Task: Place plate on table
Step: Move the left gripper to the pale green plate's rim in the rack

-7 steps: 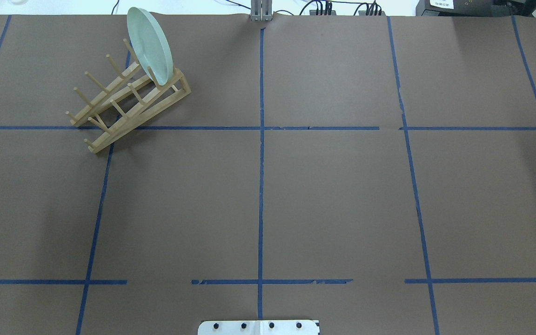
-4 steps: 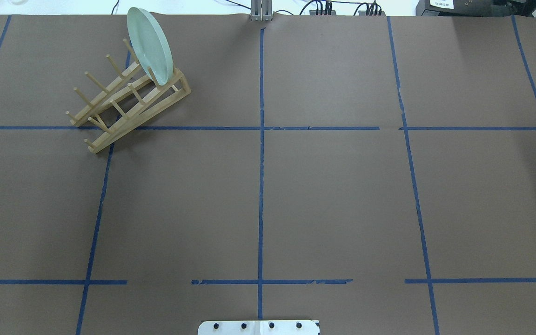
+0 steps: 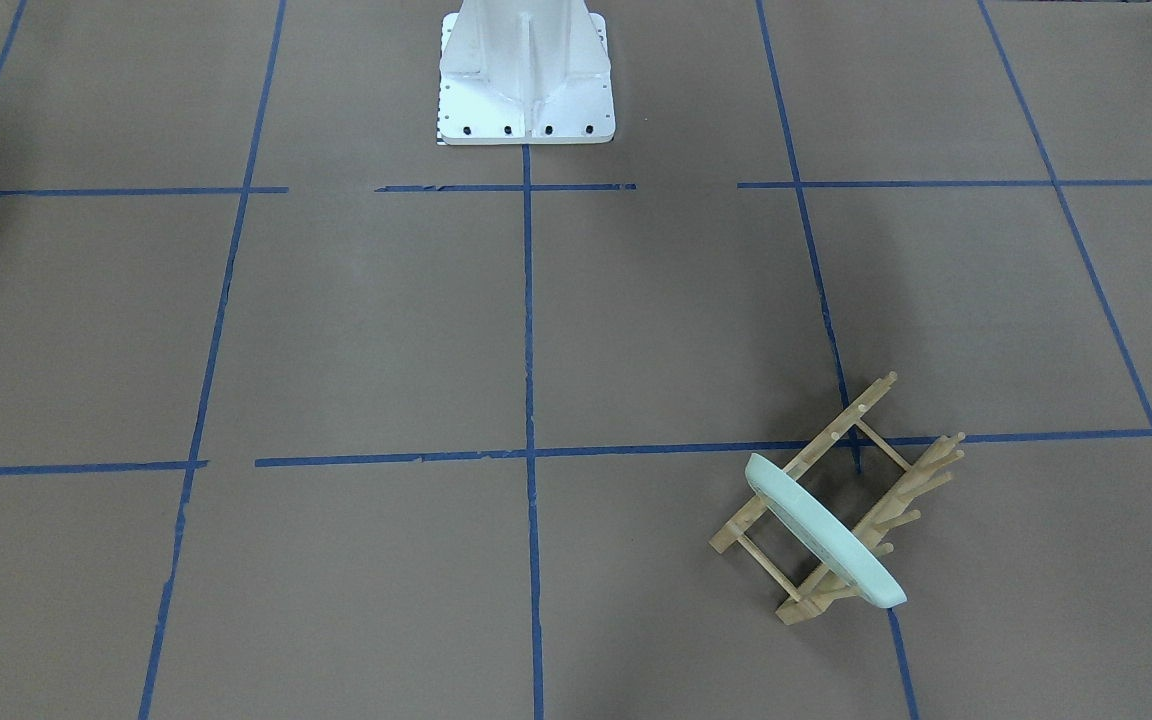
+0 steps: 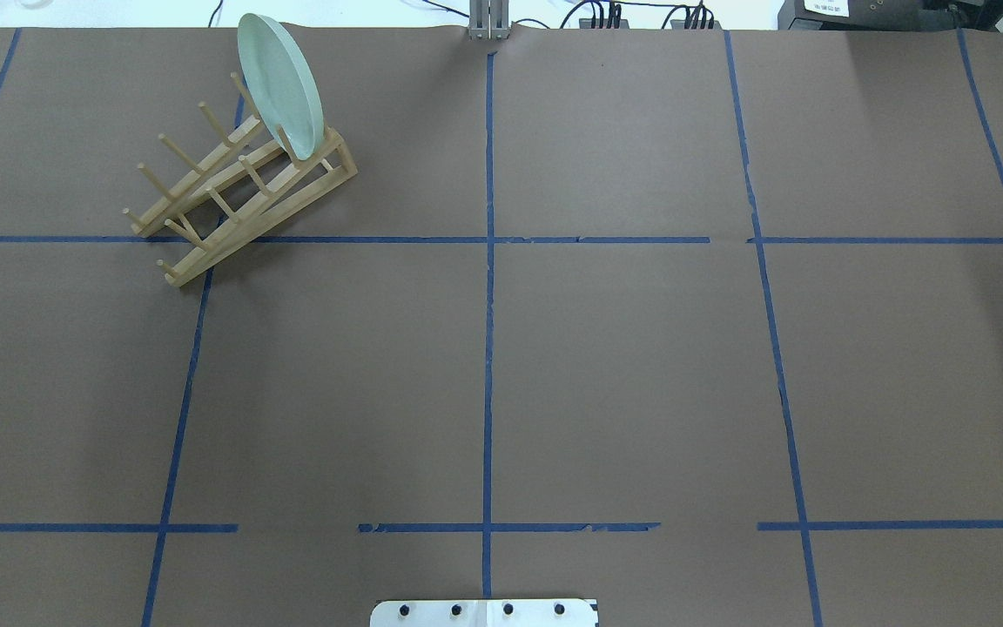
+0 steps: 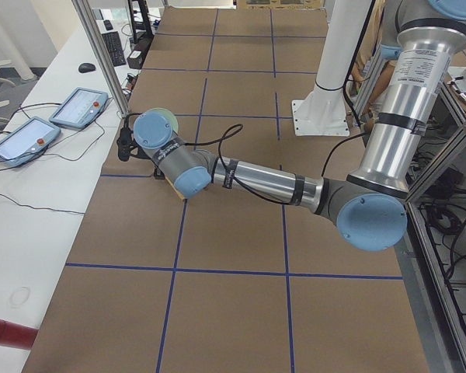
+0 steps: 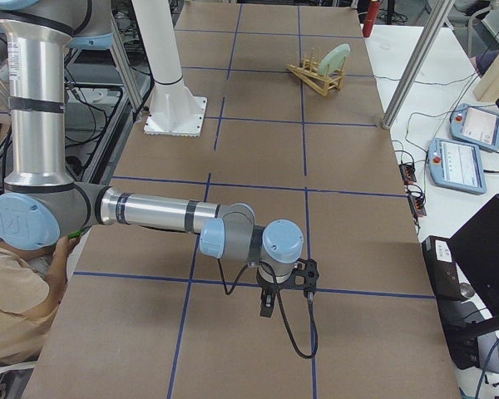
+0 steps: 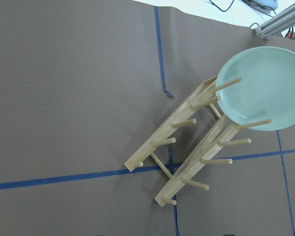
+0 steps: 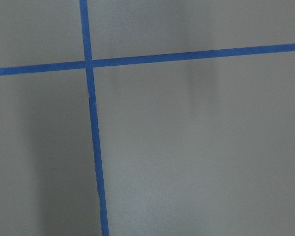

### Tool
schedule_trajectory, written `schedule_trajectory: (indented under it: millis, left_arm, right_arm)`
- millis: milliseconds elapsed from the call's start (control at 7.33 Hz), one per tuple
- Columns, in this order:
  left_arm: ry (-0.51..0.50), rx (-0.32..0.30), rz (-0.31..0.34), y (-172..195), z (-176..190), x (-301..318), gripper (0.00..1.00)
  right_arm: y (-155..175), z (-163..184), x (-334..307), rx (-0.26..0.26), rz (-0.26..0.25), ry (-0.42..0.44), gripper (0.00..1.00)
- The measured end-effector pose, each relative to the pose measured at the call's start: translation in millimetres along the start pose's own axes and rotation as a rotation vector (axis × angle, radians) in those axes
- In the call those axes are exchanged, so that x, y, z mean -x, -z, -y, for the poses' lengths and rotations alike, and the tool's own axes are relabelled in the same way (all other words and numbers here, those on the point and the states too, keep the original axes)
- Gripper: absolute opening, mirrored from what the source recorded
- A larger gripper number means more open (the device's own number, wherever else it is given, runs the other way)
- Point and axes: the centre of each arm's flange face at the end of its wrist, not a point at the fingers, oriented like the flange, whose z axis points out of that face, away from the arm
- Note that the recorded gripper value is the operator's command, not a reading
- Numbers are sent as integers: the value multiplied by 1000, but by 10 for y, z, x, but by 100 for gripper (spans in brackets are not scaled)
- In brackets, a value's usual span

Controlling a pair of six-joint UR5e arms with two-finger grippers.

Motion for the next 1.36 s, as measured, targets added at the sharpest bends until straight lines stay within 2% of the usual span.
schedule_trajectory:
  millis: [136,273,409,682,818,955,1091,1227,1364]
  left_arm:
    - [-2,-67,8,-362,-57,-185,100]
    - [40,-123,-26,-711,-147,-375,100]
    - [139,-168,-88,-938,-174,-599,100]
    - [417,-268,-238,-1403,-213,-1267,100]
    - [490,-309,-290,-1675,-285,-1567,100]
    - [520,-330,-312,-1960,-375,-1790,98]
    - [512,-338,-301,-2152,-414,-1893,98]
    - [479,-346,-260,-2266,-405,-1943,98]
    - [453,-351,-215,-2331,-369,-1989,92]
  right_arm:
    - [1,1,1,0,0,0,100]
    - [1,1,1,0,0,0,100]
    - [2,1,2,0,0,0,100]
    - [3,2,2,-1,0,0,100]
    - [3,2,2,-1,0,0,100]
    - [2,1,2,0,0,0,100]
    - [2,1,2,0,0,0,100]
    - [3,1,2,0,0,0,100]
    - [2,1,2,0,0,0,100]
